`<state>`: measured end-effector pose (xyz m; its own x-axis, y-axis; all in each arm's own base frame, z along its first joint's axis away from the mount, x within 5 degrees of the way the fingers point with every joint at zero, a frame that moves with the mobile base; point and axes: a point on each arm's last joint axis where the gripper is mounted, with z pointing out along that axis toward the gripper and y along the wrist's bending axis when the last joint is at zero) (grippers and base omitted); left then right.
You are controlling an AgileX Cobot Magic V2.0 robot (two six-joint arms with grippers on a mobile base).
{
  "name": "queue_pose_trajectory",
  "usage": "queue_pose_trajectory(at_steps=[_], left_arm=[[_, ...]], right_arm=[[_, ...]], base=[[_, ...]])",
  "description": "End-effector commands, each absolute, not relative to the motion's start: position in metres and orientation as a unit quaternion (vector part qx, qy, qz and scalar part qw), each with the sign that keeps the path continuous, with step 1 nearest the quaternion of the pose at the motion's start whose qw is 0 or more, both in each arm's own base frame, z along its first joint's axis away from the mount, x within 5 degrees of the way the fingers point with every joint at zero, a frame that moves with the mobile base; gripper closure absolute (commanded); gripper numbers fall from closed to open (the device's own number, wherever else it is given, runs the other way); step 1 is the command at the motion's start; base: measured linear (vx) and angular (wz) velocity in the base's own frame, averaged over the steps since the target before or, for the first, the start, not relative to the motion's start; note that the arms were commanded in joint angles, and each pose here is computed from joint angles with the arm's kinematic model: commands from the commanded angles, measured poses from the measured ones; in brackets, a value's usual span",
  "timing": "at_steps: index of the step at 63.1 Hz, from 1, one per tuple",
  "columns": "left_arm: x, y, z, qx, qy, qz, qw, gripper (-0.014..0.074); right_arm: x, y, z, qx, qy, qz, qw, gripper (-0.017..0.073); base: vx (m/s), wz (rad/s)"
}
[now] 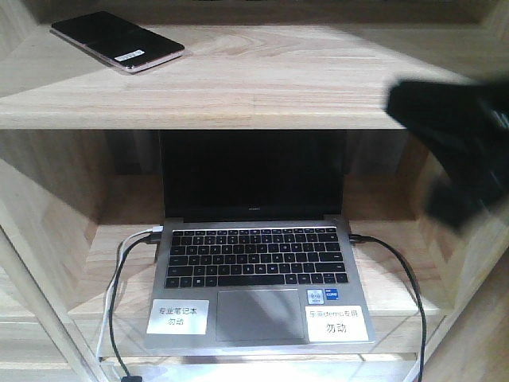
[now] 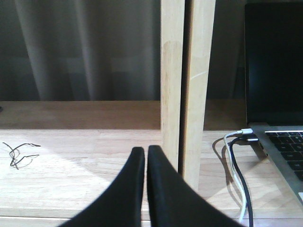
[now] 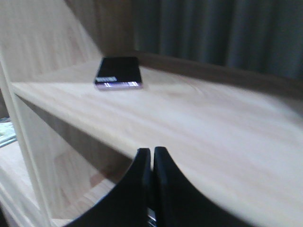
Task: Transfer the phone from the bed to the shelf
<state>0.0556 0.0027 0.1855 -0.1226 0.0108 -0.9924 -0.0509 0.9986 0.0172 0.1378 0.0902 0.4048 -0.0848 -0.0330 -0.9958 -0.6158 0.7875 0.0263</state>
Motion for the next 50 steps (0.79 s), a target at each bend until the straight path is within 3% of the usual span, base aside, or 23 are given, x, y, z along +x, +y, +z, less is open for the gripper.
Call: queue_pose_trajectory(at_steps=[1, 28, 50], left_arm=[[0.056, 0.003, 0.190, -0.017, 0.725, 0.022, 0.688, 0.0592], [0.056, 0.003, 0.190, -0.017, 0.725, 0.022, 0.688, 0.0592], [0.056, 0.003, 0.190, -0.017, 0.725, 0.022, 0.688, 0.0592]], right_arm=[[0.125, 0.076, 0.401, -0.194, 0.675, 0.221, 0.676, 0.0564], [0.079, 0.050, 0.315, -0.162, 0.692, 0.230, 0.665, 0.0564], [0.063, 0.034, 0.278, -0.122, 0.670, 0.226, 0.696, 0.0564]], base=[[0.00, 0.00], [0.00, 0.00], [0.00, 0.00]])
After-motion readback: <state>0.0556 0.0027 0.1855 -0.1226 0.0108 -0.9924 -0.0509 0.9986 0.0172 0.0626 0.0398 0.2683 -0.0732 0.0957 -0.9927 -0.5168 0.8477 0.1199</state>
